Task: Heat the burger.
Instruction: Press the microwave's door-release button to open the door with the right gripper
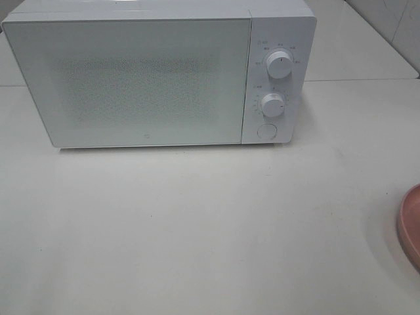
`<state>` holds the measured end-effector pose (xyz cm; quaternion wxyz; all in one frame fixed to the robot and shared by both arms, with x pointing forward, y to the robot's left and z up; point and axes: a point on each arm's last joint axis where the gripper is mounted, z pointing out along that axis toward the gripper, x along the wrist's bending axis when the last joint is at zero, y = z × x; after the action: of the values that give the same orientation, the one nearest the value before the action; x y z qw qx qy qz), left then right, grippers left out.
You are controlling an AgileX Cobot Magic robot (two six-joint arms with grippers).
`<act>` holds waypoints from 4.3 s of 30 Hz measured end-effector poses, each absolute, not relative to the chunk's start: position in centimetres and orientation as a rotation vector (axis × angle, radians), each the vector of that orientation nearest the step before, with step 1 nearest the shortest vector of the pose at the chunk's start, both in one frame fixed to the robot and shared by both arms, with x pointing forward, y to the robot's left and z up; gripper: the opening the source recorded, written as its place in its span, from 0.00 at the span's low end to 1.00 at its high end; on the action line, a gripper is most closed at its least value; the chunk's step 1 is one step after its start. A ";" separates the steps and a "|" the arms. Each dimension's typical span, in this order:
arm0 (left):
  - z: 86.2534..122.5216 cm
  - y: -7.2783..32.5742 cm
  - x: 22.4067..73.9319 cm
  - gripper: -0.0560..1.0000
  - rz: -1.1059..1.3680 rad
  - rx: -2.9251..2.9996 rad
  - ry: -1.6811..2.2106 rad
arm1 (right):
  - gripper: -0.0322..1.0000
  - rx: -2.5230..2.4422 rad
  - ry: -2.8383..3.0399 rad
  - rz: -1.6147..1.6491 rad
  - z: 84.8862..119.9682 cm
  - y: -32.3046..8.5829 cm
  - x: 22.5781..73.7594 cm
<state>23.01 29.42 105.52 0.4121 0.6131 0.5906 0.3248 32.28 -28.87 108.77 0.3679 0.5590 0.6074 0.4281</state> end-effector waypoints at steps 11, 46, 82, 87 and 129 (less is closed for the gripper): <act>105.5 29.4 23.0 0.99 0.817 1.542 1.486 | 0.76 1.387 1.541 1.134 109.0 -28.2 35.4; 105.5 29.4 23.0 0.99 0.818 1.542 1.485 | 0.76 1.327 1.506 1.275 101.2 -25.8 44.1; 105.5 29.4 23.0 0.99 0.818 1.542 1.485 | 0.76 1.140 1.467 1.147 94.1 -16.5 43.6; 105.5 29.4 23.0 0.99 0.818 1.542 1.485 | 0.76 1.199 1.465 1.162 93.2 -16.4 43.7; 105.5 29.4 23.0 0.99 0.818 1.542 1.485 | 0.04 2.575 0.188 1.952 92.2 -16.2 43.5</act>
<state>23.01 29.42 105.53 0.4124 0.6129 0.5904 0.3251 43.50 -16.15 92.20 -0.0474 0.7947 0.0579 0.6024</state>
